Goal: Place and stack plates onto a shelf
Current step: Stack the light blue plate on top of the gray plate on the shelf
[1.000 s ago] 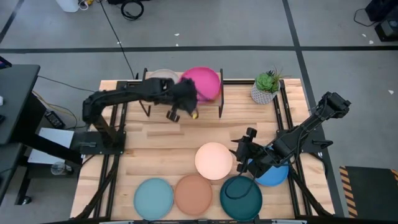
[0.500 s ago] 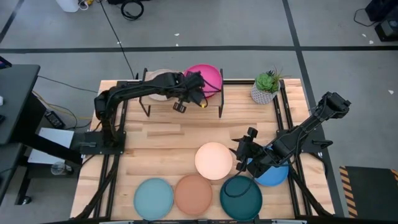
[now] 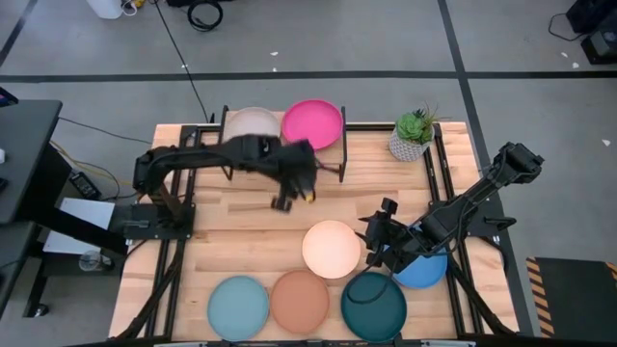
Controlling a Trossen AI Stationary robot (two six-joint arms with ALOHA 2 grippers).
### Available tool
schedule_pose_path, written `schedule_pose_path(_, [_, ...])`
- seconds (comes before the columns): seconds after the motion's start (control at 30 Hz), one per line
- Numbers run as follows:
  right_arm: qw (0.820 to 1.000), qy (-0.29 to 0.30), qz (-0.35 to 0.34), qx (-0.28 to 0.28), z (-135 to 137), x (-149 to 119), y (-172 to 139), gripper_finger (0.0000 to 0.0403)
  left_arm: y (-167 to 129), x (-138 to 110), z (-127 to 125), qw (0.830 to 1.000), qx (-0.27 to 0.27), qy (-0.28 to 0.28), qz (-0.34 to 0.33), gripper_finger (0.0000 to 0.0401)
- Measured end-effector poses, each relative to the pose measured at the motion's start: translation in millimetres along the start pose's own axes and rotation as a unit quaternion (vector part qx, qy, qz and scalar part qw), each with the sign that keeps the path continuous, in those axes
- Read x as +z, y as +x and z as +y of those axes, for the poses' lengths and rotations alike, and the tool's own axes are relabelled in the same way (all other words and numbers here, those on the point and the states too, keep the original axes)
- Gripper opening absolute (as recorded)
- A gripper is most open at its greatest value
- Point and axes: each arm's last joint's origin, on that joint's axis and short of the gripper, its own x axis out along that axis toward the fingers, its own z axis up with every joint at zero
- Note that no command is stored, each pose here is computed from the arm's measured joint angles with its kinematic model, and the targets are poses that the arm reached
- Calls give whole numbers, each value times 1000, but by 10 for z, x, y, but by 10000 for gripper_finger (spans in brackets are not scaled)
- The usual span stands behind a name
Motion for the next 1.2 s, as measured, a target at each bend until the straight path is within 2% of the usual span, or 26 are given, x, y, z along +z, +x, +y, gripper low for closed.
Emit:
schedule_pose_path(0.07, [1000, 7, 7, 9, 4, -5, 0, 191, 41, 38, -188, 998, -46, -41, -1, 169])
schedule_pose_path(0.13, [1000, 11, 15, 17, 18, -27, -17, 191, 153, 48, -410, 996, -67, -57, 8, 166])
schedule_pose_path(0.23, [999, 13, 22, 27, 52, -60, -45, 191, 361, -47, -820, 993, -103, -27, 59, 165])
schedule_pose_path(0.4, [999, 6, 27, 28, 92, -97, -47, 191, 654, -263, -1520, 982, -158, 25, 103, 164])
schedule_pose_path(0.5, [999, 12, 22, 22, 90, -93, -46, 191, 705, -338, -1850, 974, -200, 11, 110, 164])
schedule_pose_path(0.63, [1000, 1, 1, 3, 85, -73, -45, 191, 733, -463, -2177, 967, -214, -14, 136, 164])
schedule_pose_path(0.83, [1000, -19, -18, 6, 86, -4, -10, 191, 851, -688, -2406, 966, -191, -52, 164, 164])
schedule_pose_path(1.0, [999, -41, -25, 2, 63, 41, 32, 191, 971, -876, -2412, 964, -167, -79, 189, 164])
schedule_pose_path(1.2, [998, -57, -24, -11, 6, 83, 97, 191, 1063, -1003, -2448, 959, -182, -97, 194, 161])
